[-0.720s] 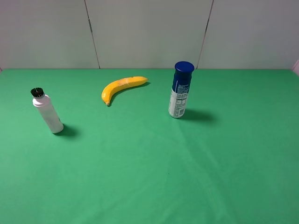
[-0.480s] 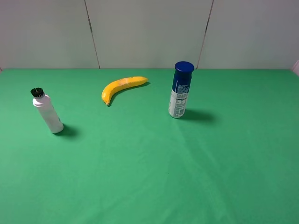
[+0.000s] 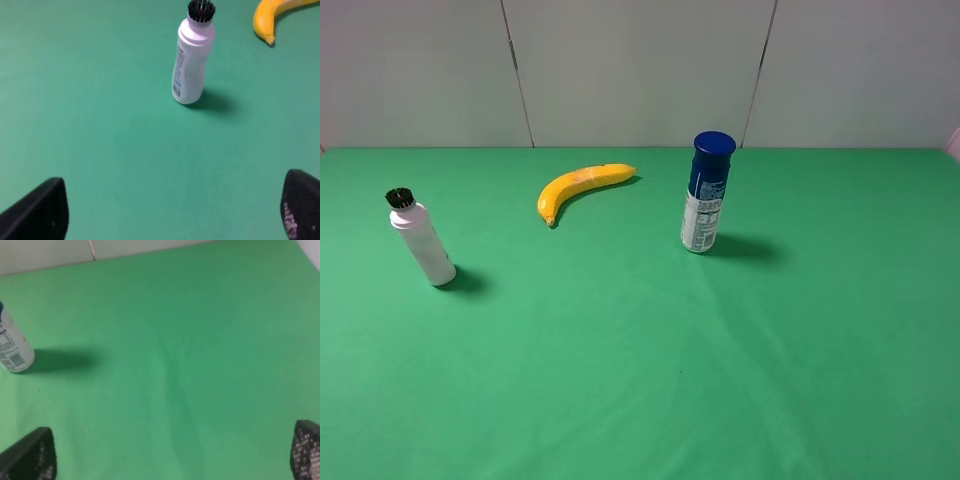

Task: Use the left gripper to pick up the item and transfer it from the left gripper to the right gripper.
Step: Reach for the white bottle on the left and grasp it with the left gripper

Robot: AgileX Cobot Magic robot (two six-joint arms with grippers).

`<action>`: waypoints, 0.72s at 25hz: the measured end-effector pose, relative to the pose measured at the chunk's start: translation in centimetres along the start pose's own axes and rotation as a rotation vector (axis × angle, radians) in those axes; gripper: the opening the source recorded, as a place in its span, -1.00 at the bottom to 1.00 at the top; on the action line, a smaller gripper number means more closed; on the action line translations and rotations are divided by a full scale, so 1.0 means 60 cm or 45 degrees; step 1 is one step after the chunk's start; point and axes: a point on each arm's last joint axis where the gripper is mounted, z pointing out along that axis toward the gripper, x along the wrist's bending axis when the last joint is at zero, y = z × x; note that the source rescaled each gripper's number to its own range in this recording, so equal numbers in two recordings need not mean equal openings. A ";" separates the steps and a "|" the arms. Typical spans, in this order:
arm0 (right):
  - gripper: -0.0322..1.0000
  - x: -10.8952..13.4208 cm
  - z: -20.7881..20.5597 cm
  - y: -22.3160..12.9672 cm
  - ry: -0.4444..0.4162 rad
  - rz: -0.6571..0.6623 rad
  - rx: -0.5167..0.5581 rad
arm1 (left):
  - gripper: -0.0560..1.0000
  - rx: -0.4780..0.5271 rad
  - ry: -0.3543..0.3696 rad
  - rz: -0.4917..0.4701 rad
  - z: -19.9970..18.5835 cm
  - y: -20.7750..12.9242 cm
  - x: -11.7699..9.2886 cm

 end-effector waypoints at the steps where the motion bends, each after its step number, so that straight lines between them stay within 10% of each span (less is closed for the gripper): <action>1: 1.00 0.000 0.000 0.000 0.000 0.000 0.000 | 0.48 0.000 0.000 0.000 0.000 0.000 0.000; 18: 1.00 0.000 0.000 0.000 0.000 0.000 0.000 | 0.60 0.000 0.000 0.000 0.000 0.000 0.000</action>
